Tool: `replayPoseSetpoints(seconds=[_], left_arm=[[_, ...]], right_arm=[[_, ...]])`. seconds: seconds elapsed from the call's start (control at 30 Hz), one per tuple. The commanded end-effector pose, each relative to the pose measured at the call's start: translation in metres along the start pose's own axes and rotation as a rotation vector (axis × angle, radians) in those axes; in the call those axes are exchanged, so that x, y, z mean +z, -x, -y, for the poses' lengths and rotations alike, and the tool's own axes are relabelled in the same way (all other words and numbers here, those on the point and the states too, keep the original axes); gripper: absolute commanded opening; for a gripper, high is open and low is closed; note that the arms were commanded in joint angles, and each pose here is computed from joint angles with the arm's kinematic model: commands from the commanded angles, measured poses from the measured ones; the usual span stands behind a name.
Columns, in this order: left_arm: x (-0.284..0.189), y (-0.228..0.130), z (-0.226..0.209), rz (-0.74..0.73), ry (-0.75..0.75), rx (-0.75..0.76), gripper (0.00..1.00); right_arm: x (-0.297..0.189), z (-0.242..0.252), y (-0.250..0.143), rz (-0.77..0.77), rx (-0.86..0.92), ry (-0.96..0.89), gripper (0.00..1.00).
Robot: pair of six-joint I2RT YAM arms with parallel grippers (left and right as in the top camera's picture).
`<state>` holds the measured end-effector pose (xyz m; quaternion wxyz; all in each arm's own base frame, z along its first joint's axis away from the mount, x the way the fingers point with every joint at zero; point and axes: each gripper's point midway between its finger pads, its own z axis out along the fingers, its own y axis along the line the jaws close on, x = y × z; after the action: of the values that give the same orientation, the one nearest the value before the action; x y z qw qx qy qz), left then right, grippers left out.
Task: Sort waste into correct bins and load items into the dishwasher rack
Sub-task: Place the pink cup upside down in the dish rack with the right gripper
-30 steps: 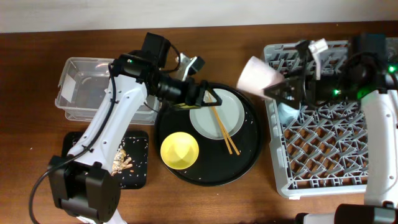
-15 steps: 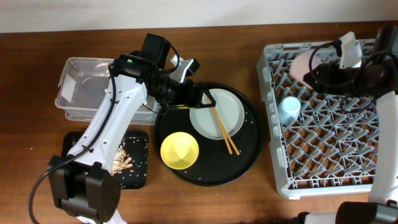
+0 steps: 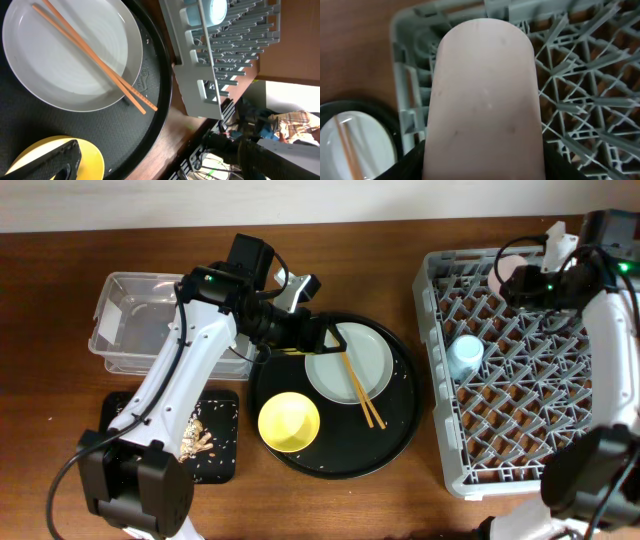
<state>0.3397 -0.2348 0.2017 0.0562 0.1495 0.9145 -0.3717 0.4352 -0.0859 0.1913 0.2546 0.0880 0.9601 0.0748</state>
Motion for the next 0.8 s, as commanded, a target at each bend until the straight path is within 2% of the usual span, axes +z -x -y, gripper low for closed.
replayPoseSetpoints(seconds=[0.0, 0.57, 0.67, 0.77], left_arm=[[-0.002, 0.0, 0.003, 0.005, 0.0, 0.02, 0.99], [-0.002, 0.0, 0.003, 0.005, 0.001, 0.02, 0.99], [-0.002, 0.002, -0.009, 0.013, 0.071, 0.02, 0.99], [-0.004, 0.003, -0.025, 0.022, 0.16, 0.019, 0.99]], right_arm=[[0.019, 0.008, -0.002, -0.033, 0.017, -0.014, 0.5], [0.071, -0.005, -0.02, -0.139, -0.025, 0.005, 0.51], [0.072, 0.005, -0.02, -0.142, -0.027, -0.047, 0.52], [0.071, 0.006, -0.02, -0.14, -0.024, -0.045, 0.74]])
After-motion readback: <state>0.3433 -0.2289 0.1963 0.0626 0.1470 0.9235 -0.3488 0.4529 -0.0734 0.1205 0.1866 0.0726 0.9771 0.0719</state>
